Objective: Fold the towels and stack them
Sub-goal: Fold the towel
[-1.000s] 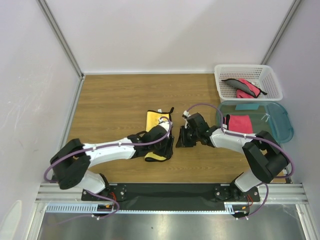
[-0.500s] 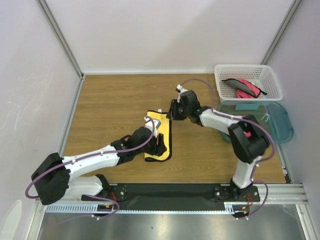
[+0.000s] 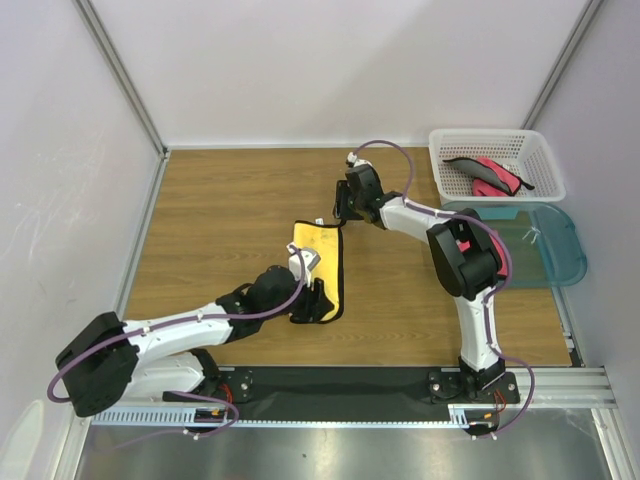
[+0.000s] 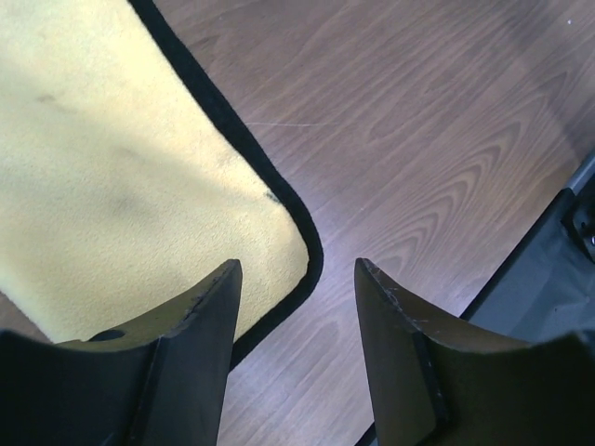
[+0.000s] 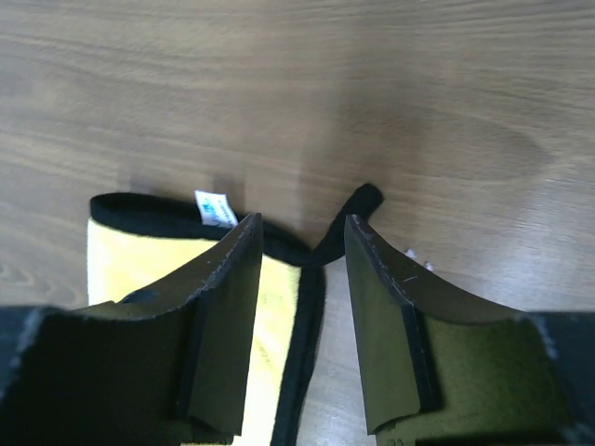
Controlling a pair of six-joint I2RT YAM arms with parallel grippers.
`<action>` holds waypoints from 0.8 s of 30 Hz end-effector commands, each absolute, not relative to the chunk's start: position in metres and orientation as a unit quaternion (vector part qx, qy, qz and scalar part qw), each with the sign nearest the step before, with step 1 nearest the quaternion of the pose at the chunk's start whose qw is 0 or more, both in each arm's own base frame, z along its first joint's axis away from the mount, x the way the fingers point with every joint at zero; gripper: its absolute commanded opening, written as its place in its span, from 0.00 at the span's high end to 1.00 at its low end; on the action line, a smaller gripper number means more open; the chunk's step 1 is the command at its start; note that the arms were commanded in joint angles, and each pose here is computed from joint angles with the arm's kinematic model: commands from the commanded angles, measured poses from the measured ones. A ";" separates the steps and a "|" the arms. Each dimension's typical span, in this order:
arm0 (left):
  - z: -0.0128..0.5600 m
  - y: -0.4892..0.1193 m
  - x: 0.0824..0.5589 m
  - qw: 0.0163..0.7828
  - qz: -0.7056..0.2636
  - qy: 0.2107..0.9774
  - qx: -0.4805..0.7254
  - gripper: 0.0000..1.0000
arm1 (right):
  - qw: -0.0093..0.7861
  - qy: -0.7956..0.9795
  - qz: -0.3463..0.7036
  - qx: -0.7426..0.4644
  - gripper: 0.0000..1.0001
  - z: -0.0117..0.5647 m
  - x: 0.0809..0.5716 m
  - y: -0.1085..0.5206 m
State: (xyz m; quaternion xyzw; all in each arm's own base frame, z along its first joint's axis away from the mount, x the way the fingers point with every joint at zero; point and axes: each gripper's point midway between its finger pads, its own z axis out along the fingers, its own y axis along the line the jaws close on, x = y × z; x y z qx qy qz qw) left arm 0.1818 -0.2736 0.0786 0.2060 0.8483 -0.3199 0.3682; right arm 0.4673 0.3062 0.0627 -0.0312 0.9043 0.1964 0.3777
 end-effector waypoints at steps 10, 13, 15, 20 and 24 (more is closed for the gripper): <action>0.069 -0.297 0.175 0.362 -0.310 0.837 0.268 0.42 | 0.372 0.914 0.158 -0.029 0.53 0.053 0.470 0.297; 0.066 -0.301 0.176 0.358 -0.305 0.840 0.272 0.42 | 0.365 0.916 0.160 -0.028 0.53 0.049 0.466 0.297; 0.063 -0.301 0.175 0.355 -0.302 0.841 0.273 0.42 | 0.364 0.915 0.168 -0.030 0.53 0.048 0.466 0.299; 0.055 -0.301 0.175 0.347 -0.292 0.848 0.275 0.43 | 0.353 0.916 0.187 -0.034 0.53 0.041 0.461 0.305; 0.051 -0.301 0.174 0.345 -0.289 0.849 0.277 0.44 | 0.347 0.918 0.192 -0.035 0.54 0.035 0.462 0.309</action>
